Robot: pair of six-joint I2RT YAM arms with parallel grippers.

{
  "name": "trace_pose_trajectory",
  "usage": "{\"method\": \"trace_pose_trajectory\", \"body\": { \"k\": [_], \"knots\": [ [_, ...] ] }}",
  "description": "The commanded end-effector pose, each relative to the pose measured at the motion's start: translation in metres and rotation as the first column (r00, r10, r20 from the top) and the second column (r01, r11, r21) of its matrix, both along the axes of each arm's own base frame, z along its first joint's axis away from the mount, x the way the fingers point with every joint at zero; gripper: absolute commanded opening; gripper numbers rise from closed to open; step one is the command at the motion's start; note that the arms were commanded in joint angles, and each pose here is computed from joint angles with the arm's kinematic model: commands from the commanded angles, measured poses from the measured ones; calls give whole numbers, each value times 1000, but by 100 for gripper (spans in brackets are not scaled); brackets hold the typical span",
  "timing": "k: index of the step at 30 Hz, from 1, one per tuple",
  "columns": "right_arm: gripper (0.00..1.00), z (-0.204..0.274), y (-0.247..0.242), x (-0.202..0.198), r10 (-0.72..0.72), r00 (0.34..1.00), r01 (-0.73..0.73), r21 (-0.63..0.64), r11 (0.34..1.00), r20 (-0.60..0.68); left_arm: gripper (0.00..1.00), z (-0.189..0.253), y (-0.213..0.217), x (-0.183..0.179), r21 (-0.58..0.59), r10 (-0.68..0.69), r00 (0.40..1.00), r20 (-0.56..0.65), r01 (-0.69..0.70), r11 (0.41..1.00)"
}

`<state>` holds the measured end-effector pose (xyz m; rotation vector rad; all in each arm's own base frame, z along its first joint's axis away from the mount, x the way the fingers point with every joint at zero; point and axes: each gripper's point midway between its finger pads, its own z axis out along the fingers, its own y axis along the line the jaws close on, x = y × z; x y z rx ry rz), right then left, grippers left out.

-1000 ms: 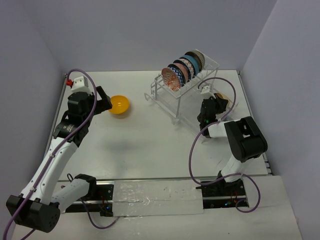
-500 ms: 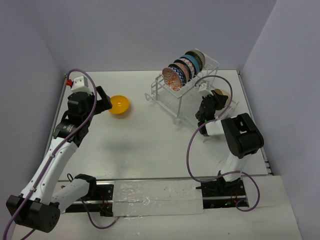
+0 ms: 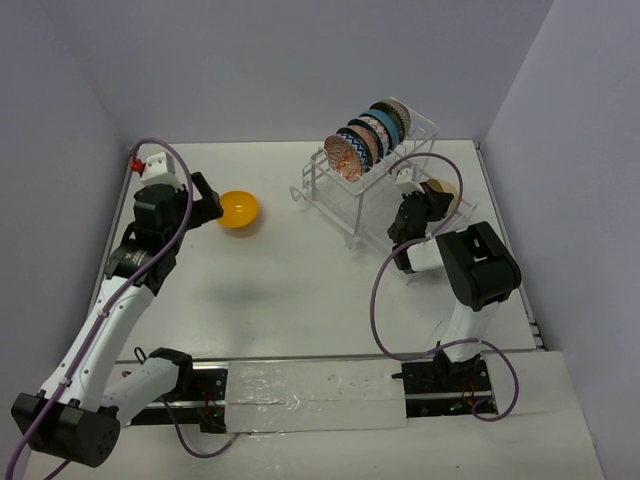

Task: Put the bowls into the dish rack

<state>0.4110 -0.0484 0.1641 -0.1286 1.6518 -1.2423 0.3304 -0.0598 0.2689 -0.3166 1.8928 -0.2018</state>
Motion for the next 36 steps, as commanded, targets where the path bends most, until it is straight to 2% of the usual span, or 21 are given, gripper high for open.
{"method": "trace_pose_trajectory", "body": {
  "k": [1, 8, 19, 22, 36],
  "knots": [
    [2, 6, 7, 3, -11, 999, 11, 6, 1000, 39, 99, 15, 3, 0, 4, 11, 998, 60, -11, 1000],
    [2, 1, 4, -6, -11, 999, 10, 31, 999, 31, 99, 17, 3, -1, 0, 8, 998, 68, -8, 1000],
    [7, -11, 5, -7, -16, 999, 16, 4, 1000, -43, 99, 21, 4, -4, -1, 9, 997, 82, -9, 1000],
    [6, -6, -1, -10, -77, 997, 77, -1, 997, -15, 99, 22, 4, -4, -1, 10, 996, 88, -10, 1000],
    [6, 1, -3, -16, -99, 995, 97, -61, 993, -26, 99, 26, 5, -7, 3, 16, 995, 100, -16, 1000]
  ]
}}
